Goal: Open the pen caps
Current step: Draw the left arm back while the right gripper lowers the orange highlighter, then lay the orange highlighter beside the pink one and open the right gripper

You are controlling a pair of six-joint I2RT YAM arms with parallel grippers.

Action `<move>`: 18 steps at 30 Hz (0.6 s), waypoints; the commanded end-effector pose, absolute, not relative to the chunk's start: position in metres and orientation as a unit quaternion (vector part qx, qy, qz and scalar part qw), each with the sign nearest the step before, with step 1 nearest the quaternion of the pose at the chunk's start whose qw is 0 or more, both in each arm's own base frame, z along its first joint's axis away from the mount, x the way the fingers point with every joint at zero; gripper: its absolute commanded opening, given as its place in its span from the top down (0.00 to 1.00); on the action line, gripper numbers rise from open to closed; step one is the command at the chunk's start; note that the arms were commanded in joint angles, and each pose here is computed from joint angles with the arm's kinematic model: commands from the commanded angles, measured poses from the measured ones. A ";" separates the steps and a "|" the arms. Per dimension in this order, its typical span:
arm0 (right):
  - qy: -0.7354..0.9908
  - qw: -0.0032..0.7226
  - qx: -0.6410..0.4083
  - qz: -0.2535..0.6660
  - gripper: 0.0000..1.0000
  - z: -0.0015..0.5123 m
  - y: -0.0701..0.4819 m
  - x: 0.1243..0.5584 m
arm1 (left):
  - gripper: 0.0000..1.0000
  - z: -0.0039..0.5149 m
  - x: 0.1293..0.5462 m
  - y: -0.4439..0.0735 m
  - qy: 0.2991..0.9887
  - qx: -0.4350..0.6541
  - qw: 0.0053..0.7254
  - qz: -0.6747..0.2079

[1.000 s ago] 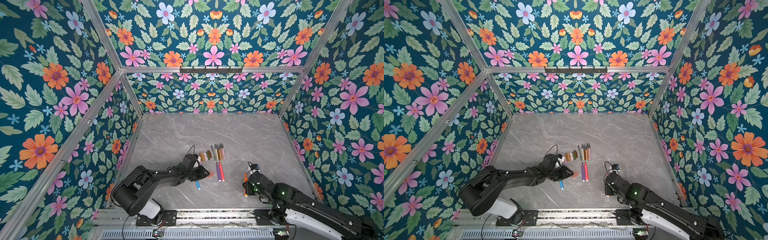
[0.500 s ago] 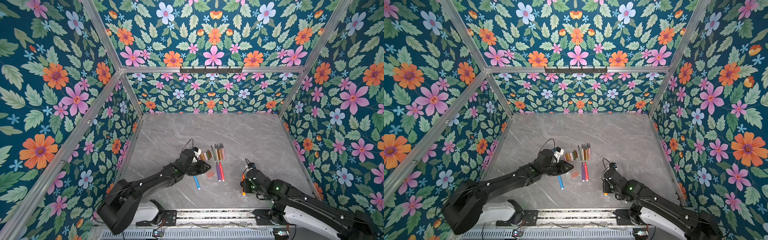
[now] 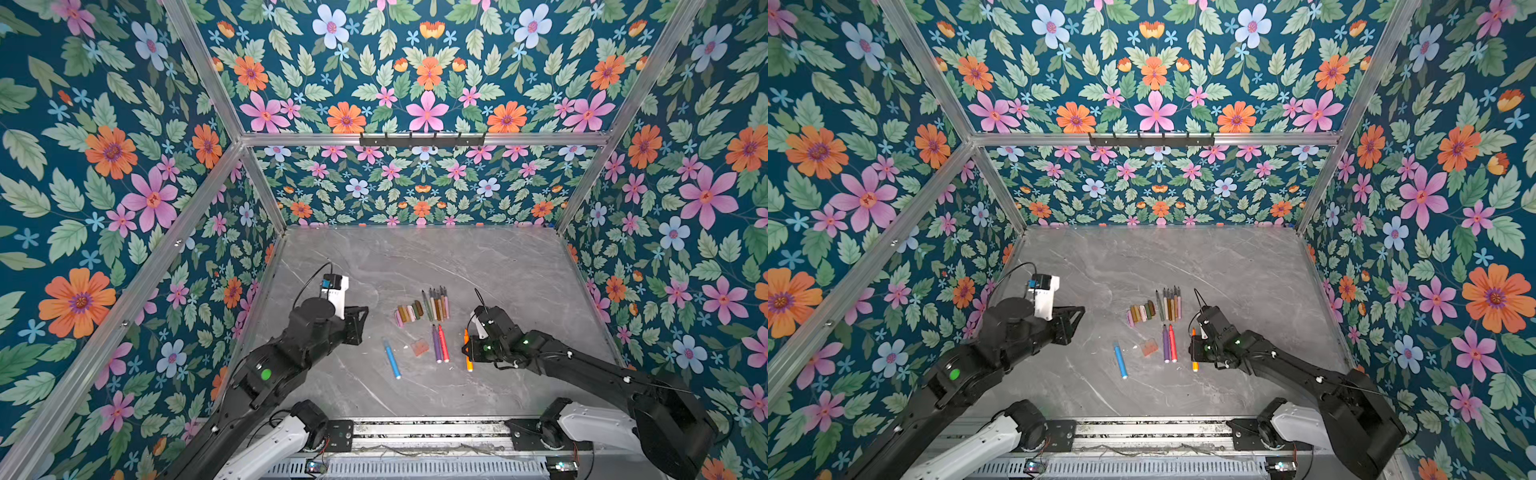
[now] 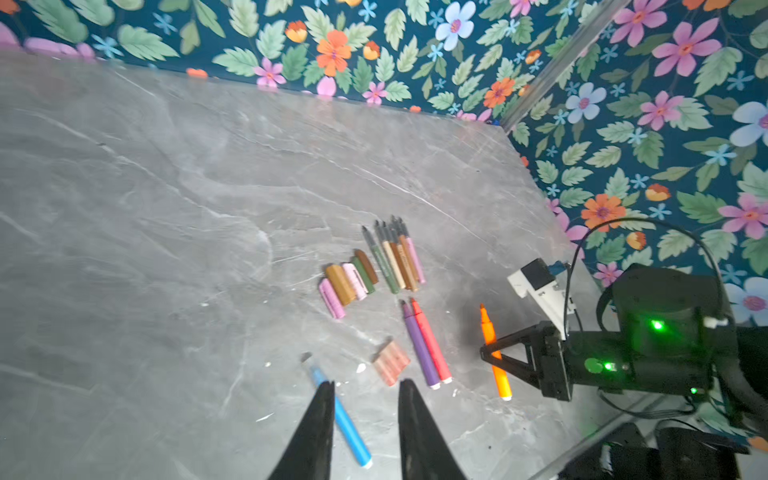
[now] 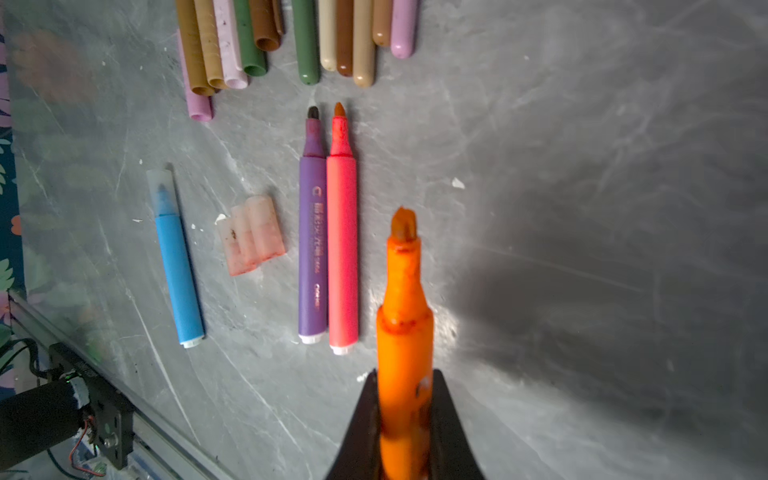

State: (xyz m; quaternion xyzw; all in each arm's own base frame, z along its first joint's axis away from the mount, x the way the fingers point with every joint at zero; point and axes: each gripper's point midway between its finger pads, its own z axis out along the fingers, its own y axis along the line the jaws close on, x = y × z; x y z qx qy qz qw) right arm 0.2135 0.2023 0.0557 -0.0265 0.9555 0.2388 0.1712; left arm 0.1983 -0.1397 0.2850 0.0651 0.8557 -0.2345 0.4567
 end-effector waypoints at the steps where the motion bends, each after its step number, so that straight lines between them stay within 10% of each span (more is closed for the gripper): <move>1: 0.951 0.170 -0.054 0.253 0.93 0.054 0.216 0.222 | 0.65 0.283 0.191 -0.116 0.846 0.064 0.489 -0.204; 18: 0.959 0.136 -0.038 0.244 0.86 0.025 0.232 0.244 | 0.65 0.273 0.193 -0.110 0.838 0.041 0.505 -0.204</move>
